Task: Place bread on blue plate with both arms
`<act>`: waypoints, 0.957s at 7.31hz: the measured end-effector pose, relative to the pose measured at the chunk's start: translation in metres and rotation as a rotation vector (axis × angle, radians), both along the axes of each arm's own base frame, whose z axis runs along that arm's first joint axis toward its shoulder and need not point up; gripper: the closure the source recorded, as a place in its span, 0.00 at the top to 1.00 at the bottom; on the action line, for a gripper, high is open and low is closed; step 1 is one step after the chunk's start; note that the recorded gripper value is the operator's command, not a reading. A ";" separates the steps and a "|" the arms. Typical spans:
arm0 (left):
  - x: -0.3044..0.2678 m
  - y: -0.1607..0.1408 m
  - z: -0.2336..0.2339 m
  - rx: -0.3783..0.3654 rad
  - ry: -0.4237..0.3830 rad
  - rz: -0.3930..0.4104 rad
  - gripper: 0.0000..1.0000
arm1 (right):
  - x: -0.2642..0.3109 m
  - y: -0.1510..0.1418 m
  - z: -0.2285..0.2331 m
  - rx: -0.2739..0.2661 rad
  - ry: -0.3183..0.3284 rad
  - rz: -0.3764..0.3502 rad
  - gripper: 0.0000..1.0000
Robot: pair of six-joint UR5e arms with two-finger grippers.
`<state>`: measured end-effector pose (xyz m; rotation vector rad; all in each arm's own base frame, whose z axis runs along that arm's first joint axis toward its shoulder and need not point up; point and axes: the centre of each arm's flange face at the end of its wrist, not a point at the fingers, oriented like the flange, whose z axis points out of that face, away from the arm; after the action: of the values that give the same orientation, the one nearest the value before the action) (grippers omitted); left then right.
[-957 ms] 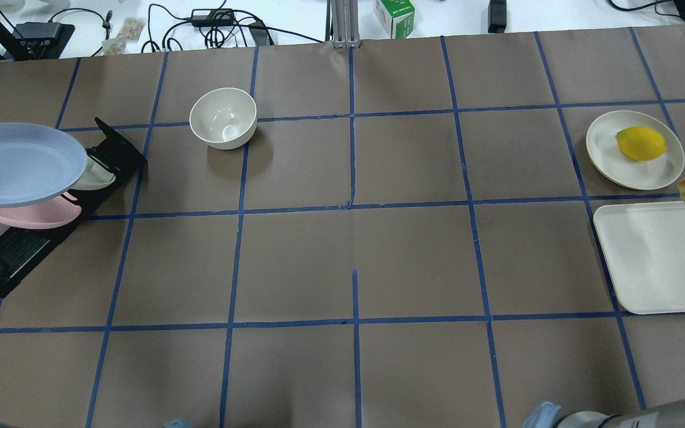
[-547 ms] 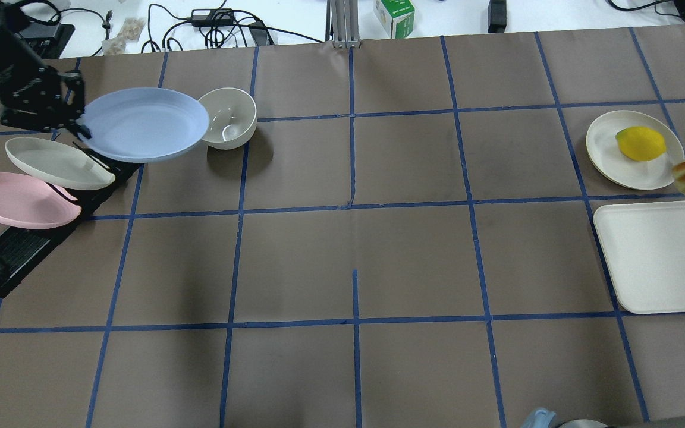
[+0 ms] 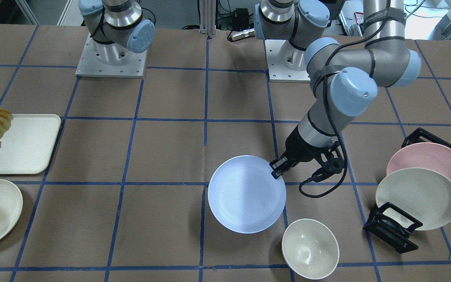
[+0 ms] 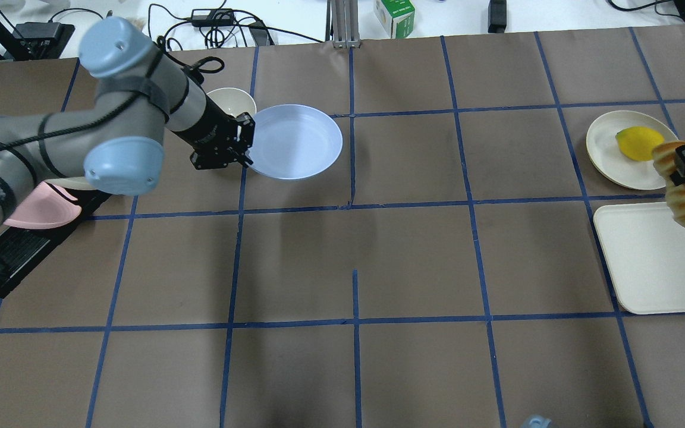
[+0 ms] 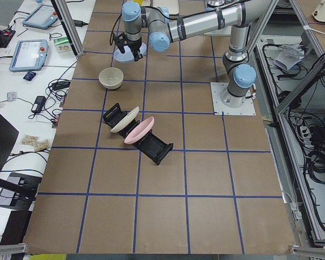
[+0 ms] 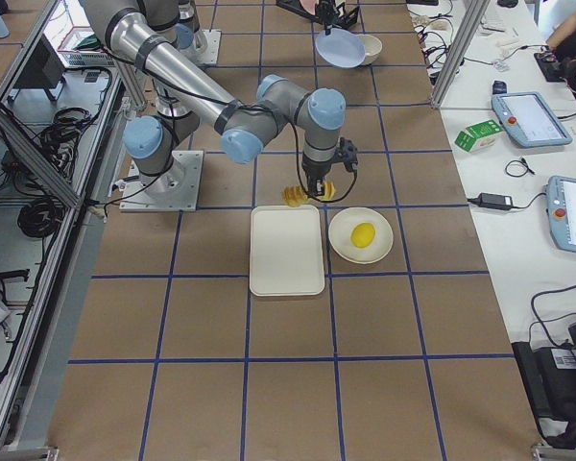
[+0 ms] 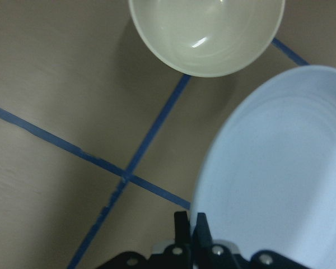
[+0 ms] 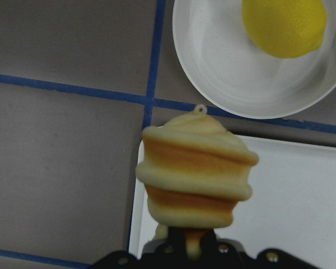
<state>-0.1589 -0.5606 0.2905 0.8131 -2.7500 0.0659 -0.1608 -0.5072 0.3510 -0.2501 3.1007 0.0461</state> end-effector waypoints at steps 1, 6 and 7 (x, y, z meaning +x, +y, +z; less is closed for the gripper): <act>-0.020 0.010 -0.025 0.002 0.017 -0.008 0.00 | 0.024 -0.007 -0.001 0.006 -0.002 -0.007 0.08; -0.080 0.034 -0.074 0.077 0.023 -0.074 0.00 | 0.122 -0.024 -0.004 0.017 -0.011 -0.026 0.08; -0.082 0.035 -0.080 0.088 0.021 -0.074 0.06 | 0.134 -0.026 -0.004 0.015 -0.010 -0.033 0.08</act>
<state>-0.2406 -0.5260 0.2103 0.7287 -2.7766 -0.0778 -0.0264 -0.5329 0.3472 -0.1982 3.0922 0.0676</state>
